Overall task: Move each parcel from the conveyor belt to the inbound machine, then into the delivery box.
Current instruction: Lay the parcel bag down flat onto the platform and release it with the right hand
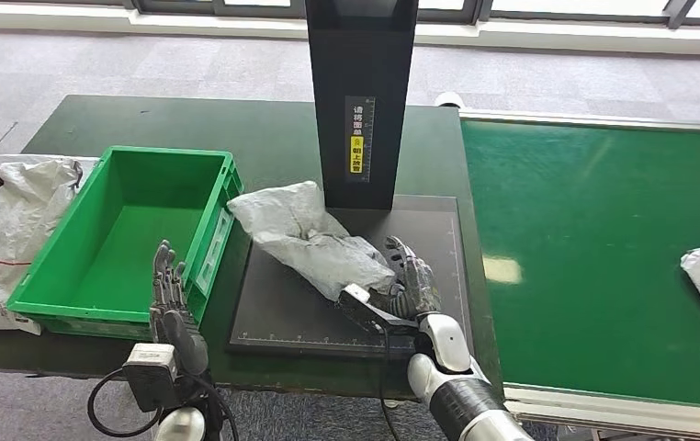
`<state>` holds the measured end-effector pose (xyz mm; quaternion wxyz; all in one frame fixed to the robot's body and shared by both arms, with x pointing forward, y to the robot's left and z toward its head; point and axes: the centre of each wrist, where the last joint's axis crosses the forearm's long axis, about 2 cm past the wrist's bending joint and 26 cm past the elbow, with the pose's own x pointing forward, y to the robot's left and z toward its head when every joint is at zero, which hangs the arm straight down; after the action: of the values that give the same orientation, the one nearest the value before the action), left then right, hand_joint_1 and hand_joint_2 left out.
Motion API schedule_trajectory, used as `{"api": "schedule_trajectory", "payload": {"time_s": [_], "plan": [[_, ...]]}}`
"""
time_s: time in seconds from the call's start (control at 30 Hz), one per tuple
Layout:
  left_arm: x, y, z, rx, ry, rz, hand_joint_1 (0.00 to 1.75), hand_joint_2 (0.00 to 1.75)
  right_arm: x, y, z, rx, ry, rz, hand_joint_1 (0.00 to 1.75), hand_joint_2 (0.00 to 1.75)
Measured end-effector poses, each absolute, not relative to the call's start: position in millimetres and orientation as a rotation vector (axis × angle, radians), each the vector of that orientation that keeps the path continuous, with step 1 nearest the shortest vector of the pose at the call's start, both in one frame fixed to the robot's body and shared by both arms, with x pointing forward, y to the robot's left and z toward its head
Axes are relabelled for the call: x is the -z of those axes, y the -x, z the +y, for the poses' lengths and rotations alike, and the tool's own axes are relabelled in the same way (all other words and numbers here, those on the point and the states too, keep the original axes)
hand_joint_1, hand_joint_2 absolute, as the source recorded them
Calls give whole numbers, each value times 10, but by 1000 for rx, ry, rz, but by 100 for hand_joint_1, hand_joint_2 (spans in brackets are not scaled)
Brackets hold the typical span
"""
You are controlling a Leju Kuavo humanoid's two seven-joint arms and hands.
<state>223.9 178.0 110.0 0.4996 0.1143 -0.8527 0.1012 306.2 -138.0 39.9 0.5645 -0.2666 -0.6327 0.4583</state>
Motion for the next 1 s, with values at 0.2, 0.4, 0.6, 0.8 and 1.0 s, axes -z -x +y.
{"api": "schedule_trajectory", "payload": {"time_s": [0.2, 0.4, 0.6, 0.8, 1.0], "plan": [[-1094, -2213, 1784, -247, -293, -2055, 0, 0, -403, -3080, -1401, -1075, 627, -1480, 0, 175], [-1102, -2211, 1787, -249, -294, -2058, 0, 0, -403, -3084, -1411, -1069, 629, -1477, 0, 175], [-1103, -2208, 1788, -249, -295, -2058, 0, 0, -402, -3085, -1413, -1067, 630, -1476, 0, 175], [-1103, -2207, 1788, -250, -294, -2056, 0, 0, -402, -3085, -1414, -1069, 624, -1479, 0, 175], [-1110, -2232, 1781, -262, -267, -2027, 0, 0, -396, -3075, -1450, -1054, 532, -1513, 0, 175]]}}
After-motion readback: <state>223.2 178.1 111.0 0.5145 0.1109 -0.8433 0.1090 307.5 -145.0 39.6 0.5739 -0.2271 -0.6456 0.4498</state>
